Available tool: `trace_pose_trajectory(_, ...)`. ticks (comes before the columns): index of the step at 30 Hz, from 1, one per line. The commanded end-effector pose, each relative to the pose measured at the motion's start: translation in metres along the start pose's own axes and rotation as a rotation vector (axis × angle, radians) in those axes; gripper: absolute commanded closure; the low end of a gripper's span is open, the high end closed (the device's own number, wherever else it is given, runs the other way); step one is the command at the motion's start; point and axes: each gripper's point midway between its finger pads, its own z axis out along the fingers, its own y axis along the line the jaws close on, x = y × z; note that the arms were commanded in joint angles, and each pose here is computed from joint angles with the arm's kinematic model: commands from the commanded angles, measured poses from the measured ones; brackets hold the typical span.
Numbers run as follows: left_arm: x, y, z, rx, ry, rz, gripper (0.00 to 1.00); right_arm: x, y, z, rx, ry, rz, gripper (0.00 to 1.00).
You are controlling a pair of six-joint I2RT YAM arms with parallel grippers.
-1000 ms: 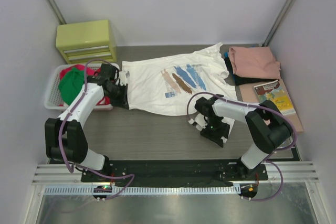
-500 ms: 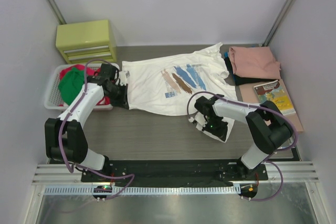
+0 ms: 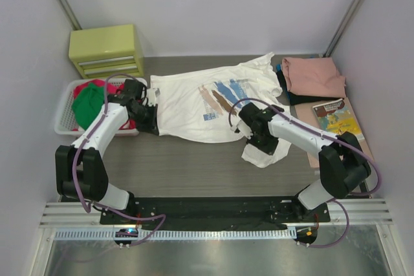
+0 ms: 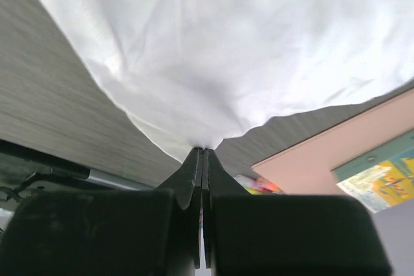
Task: Fold and stack the t-shirts
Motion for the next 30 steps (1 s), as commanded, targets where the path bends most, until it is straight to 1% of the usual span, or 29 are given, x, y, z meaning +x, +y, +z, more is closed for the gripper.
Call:
trace_pose_trajectory(1,-0.004,0.002,-0.002,-0.004,-0.037,0.036,1.0,-0.025,-0.037,-0.03,0.131,-0.099,0.065,0.99)
trace_pose_trajectory(5,-0.001,0.006,-0.003,-0.025,-0.048,0.05,1.0,-0.032,-0.058,-0.032,0.171,-0.11,0.111,0.99)
trace_pose_trajectory(9,-0.001,0.01,-0.006,-0.049,-0.057,0.073,1.0,-0.037,-0.085,-0.041,0.246,-0.143,0.173,0.99)
trace_pose_trajectory(13,0.002,0.013,-0.003,-0.058,-0.051,0.079,1.0,-0.033,-0.116,-0.041,0.344,-0.124,0.213,0.99)
trace_pose_trajectory(18,0.003,0.014,-0.002,-0.06,-0.056,0.083,1.0,-0.029,-0.149,-0.026,0.384,-0.099,0.263,0.99)
trace_pose_trajectory(23,0.008,0.018,-0.002,-0.077,-0.054,0.095,1.0,-0.03,-0.168,-0.016,0.411,-0.083,0.285,0.99)
trace_pose_trajectory(30,0.012,0.019,0.005,-0.074,-0.044,0.09,1.0,-0.046,-0.181,-0.016,0.429,-0.131,0.305,0.99)
